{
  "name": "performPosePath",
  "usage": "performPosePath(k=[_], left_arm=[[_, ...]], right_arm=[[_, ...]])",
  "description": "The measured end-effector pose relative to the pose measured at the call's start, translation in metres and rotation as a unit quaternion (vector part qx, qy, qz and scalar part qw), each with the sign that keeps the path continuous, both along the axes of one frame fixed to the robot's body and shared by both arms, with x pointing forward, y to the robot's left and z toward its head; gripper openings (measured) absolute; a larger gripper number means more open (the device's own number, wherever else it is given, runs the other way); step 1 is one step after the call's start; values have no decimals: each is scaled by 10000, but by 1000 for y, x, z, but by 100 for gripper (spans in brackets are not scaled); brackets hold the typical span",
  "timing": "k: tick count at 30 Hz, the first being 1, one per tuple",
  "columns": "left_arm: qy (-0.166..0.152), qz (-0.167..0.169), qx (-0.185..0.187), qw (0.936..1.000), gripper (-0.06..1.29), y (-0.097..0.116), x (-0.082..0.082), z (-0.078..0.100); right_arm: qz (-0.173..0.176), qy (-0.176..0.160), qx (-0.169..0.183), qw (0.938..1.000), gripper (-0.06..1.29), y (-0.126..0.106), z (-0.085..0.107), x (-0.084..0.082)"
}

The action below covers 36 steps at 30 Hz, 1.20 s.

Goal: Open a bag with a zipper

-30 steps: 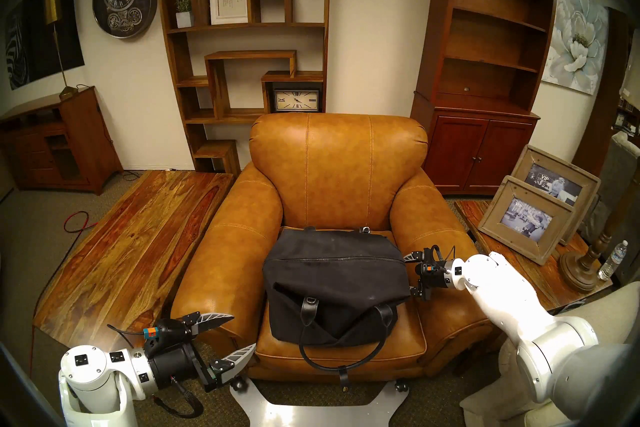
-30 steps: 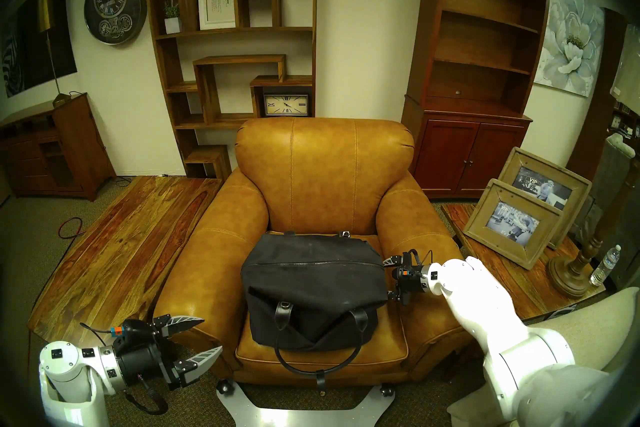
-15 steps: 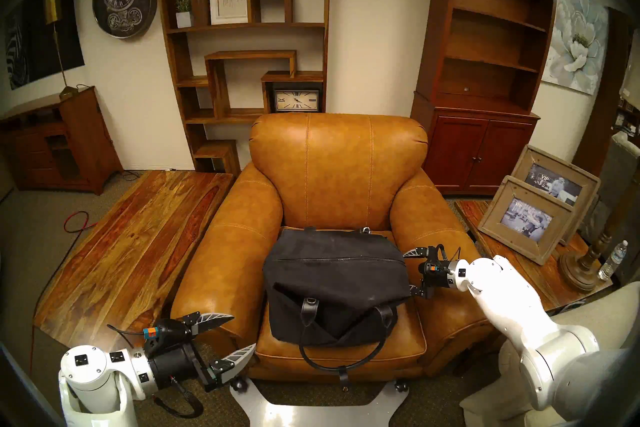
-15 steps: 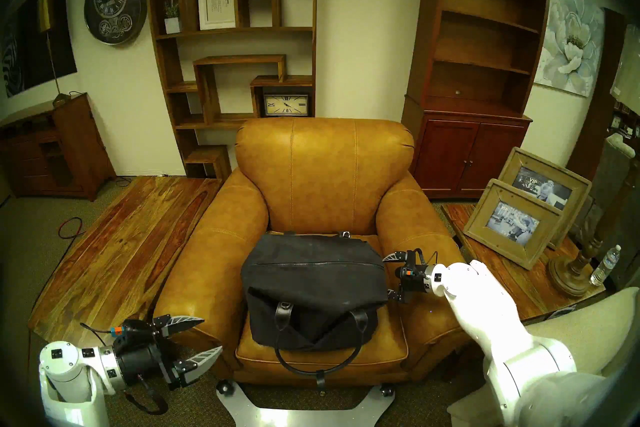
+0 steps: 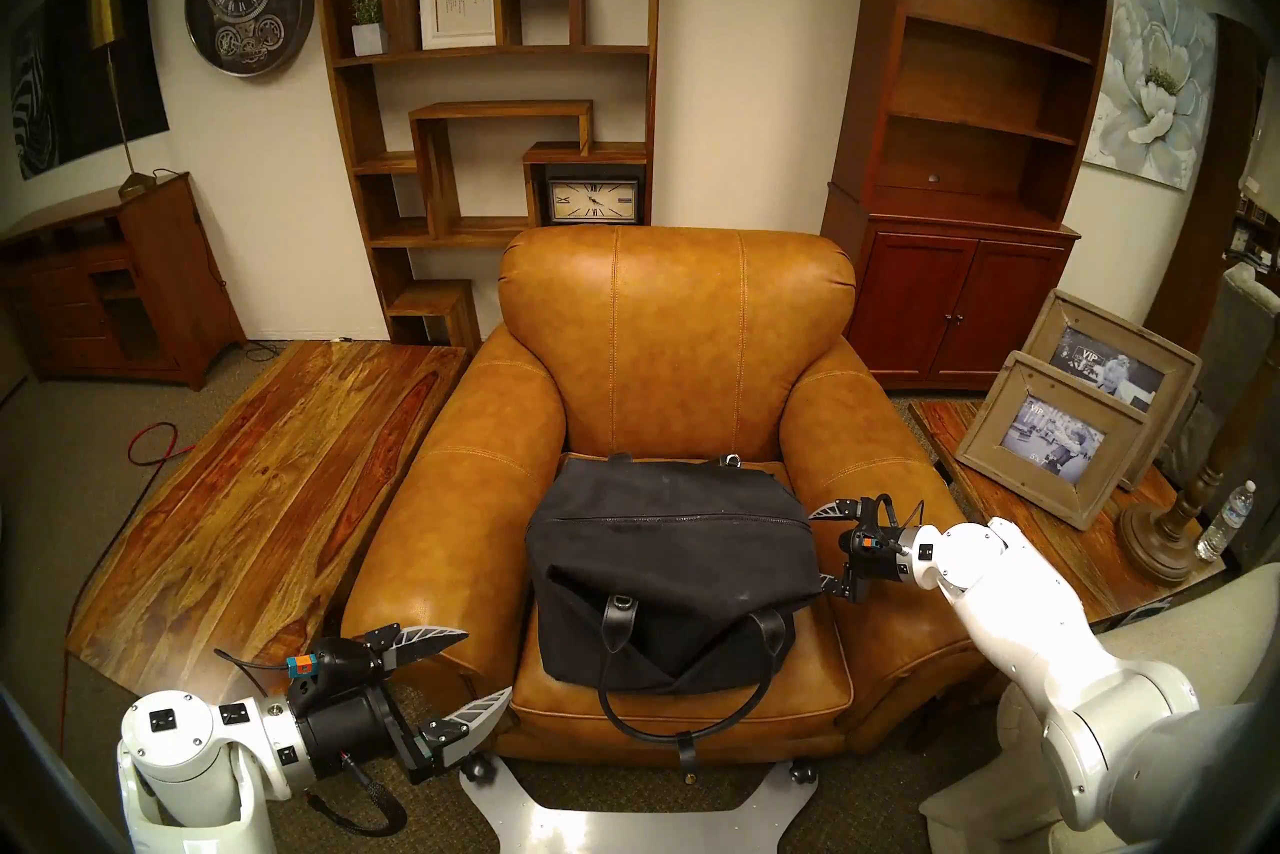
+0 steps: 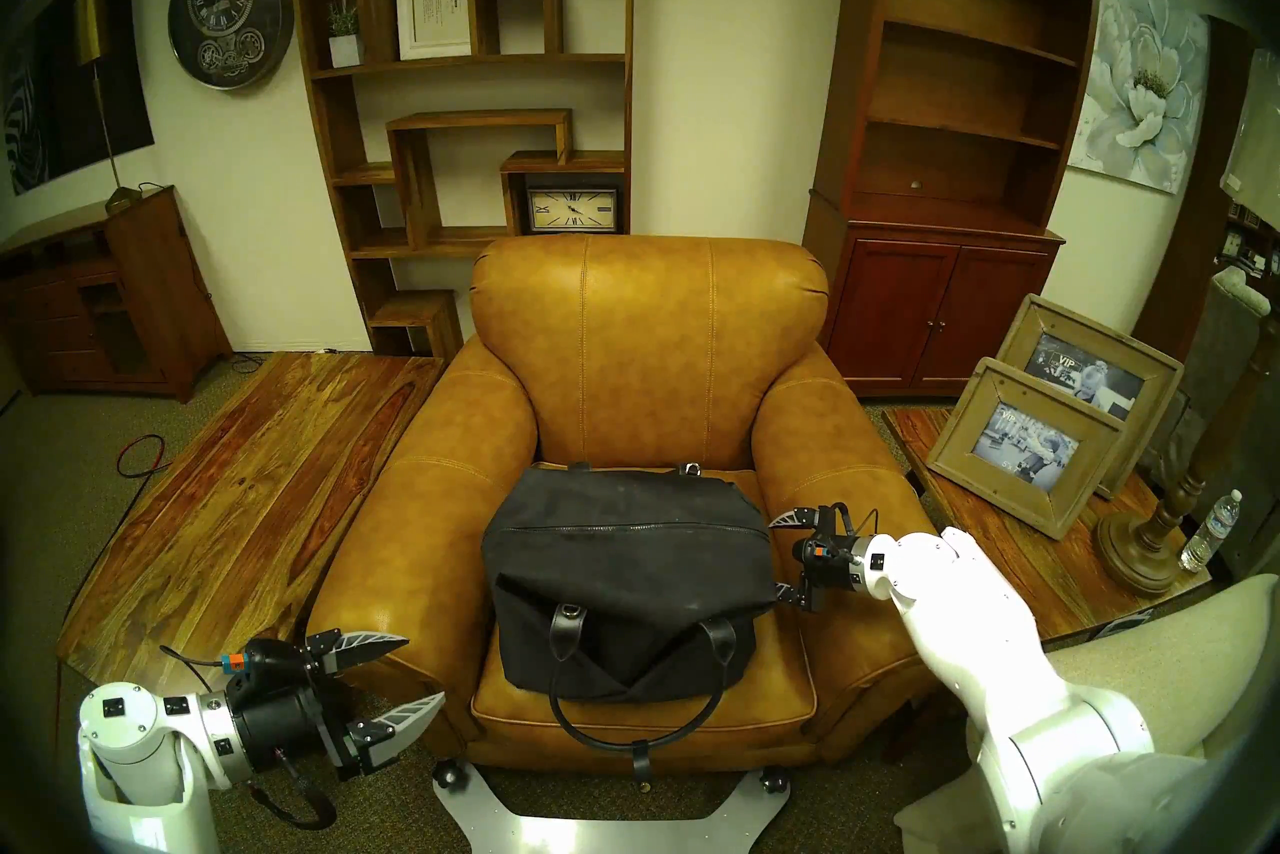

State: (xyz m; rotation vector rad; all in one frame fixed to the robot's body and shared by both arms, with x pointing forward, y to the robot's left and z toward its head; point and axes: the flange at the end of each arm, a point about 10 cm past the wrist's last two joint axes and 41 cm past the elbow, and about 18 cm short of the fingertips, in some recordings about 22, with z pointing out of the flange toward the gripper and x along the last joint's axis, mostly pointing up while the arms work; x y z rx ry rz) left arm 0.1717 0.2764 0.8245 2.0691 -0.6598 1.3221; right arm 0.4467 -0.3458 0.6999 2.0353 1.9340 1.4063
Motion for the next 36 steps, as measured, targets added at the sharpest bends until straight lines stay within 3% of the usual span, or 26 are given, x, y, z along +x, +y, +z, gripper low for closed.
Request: performPosePath(k=[36], left_arm=[[2, 1, -2, 10000, 127, 0, 0, 0]], right_arm=[[7, -42, 22, 10000, 119, 0, 2, 0]])
